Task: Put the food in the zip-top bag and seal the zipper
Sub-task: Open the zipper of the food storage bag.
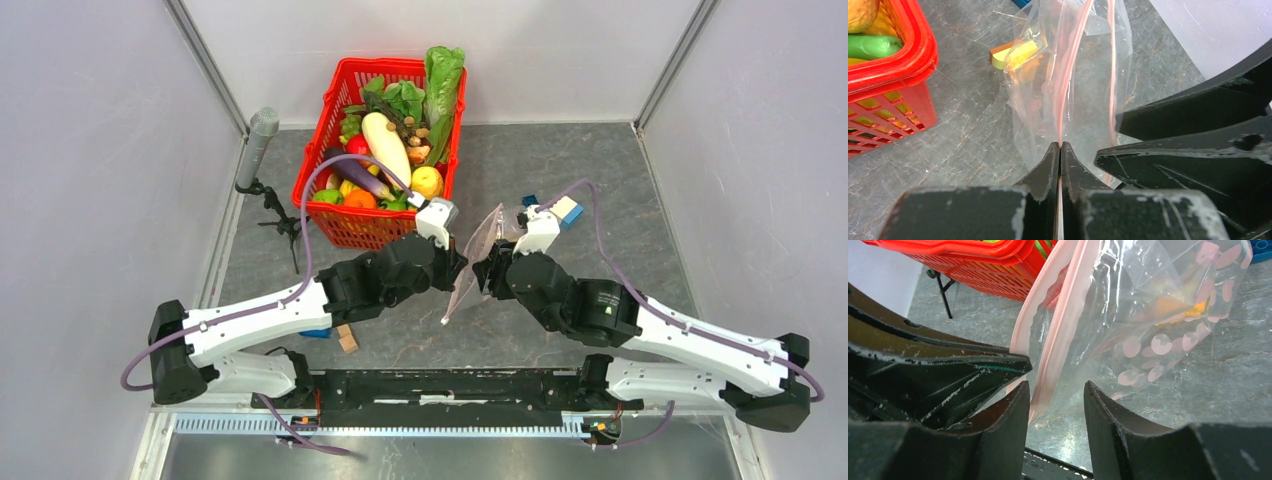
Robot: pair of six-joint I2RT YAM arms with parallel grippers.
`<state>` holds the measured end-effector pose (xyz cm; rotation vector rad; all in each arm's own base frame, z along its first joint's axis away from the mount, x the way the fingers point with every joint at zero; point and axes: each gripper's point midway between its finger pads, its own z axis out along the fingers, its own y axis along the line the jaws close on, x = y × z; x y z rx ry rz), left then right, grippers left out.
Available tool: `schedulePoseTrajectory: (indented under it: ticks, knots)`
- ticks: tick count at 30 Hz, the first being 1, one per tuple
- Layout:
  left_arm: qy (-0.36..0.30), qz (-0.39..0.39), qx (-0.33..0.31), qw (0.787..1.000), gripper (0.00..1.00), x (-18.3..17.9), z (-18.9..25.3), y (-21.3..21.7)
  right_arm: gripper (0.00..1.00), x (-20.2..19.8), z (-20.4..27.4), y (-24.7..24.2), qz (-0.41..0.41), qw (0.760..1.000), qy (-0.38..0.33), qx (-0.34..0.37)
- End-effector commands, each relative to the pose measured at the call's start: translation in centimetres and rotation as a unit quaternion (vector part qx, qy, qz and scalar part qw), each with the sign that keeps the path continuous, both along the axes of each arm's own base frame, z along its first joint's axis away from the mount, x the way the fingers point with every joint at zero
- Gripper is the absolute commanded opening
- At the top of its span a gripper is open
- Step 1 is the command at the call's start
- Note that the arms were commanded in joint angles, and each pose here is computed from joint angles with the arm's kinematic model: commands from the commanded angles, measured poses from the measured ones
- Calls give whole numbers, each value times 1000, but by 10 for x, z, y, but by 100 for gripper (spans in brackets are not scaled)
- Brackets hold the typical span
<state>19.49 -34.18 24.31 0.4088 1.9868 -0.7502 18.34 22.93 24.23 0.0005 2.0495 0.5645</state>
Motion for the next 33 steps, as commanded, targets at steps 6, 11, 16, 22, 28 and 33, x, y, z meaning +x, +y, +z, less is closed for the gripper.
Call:
schedulePoseTrajectory:
  ticks: [6, 11, 16, 22, 28, 33]
  knots:
    - [-33, 41, -14, 999, 2, 1, 34, -8, 43, 0, 25, -12, -32, 998, -18, -49]
    - [-40, 54, -4, 998, 2, -1, 37, -10, 35, -2, 21, -12, -44, 995, -13, -85]
    - [-43, 57, 3, 997, 2, -3, 35, -12, 29, -3, 25, -14, -61, 992, -22, -109]
    - [-47, 72, 21, 996, 2, 1, 29, -9, 48, -9, 27, -10, -48, 993, -22, -107]
    - [-47, 49, 0, 998, 2, -11, 35, -22, 49, -6, 35, -11, -56, 996, -41, -58]
    - [-55, 34, -5, 998, 2, -20, 40, -29, 46, 1, 47, -26, -94, 992, -61, -58]
